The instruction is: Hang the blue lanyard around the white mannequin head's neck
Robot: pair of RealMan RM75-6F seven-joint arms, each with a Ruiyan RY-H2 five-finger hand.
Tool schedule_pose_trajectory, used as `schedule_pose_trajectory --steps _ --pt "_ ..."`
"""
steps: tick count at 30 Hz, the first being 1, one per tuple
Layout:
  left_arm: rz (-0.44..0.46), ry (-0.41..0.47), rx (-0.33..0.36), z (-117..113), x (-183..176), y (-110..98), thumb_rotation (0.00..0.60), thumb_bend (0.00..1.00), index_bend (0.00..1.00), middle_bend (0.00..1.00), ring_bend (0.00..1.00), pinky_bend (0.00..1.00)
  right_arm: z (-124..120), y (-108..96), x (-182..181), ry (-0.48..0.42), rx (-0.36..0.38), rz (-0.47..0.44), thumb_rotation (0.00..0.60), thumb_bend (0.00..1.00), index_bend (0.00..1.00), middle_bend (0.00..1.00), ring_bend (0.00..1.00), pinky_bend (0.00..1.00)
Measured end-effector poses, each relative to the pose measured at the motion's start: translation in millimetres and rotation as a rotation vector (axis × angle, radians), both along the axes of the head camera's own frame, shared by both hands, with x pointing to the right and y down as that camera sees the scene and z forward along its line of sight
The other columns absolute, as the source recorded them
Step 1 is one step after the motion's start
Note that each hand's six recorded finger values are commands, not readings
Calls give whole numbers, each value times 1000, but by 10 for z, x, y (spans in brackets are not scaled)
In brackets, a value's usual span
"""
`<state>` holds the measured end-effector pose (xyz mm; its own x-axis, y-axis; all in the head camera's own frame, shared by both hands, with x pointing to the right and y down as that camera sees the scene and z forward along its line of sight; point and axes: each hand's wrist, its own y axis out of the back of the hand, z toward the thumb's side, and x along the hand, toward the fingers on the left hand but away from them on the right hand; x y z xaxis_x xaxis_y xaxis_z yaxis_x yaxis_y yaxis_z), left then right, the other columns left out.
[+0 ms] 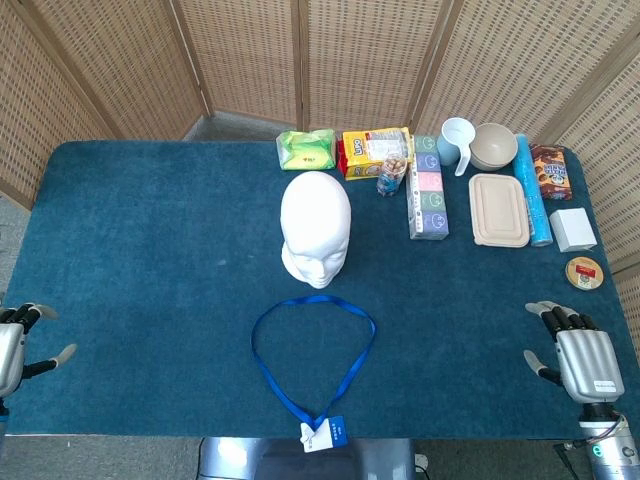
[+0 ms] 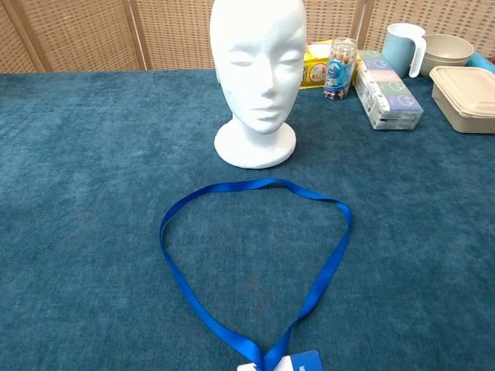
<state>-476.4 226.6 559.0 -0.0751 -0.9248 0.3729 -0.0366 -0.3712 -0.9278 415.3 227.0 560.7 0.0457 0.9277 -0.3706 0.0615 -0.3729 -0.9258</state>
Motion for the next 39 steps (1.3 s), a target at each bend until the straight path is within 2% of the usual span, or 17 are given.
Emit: schedule_pose_trajectory --steps 9,20,28,31,36,39 --pt "-4 4 -13 24 0 2 487 117 417 421 422 299 43 -13 -22 -5 -13 -2 600 263 250 282 314 340" --pt "-9 13 18 -50 -3 -28 485 117 417 421 422 298 82 -63 -115 -41 -13 -20 600 262 250 283 314 345" --pt "-1 13 10 -46 -2 -54 484 117 417 421 422 298 210 -184 -279 -86 -29 -29 600 262 250 290 318 355" --pt "-4 14 13 -43 -6 -84 486 117 417 421 422 298 271 -274 -396 -113 -26 -36 600 263 250 328 363 418" --pt "-8 10 17 -30 -24 -156 491 117 417 421 422 298 363 -373 -567 -125 -19 -37 600 261 250 395 528 652" --pt "-6 8 18 -8 -27 -210 490 118 416 421 422 298 420 -417 -674 -112 -9 -31 600 257 250 407 599 733"
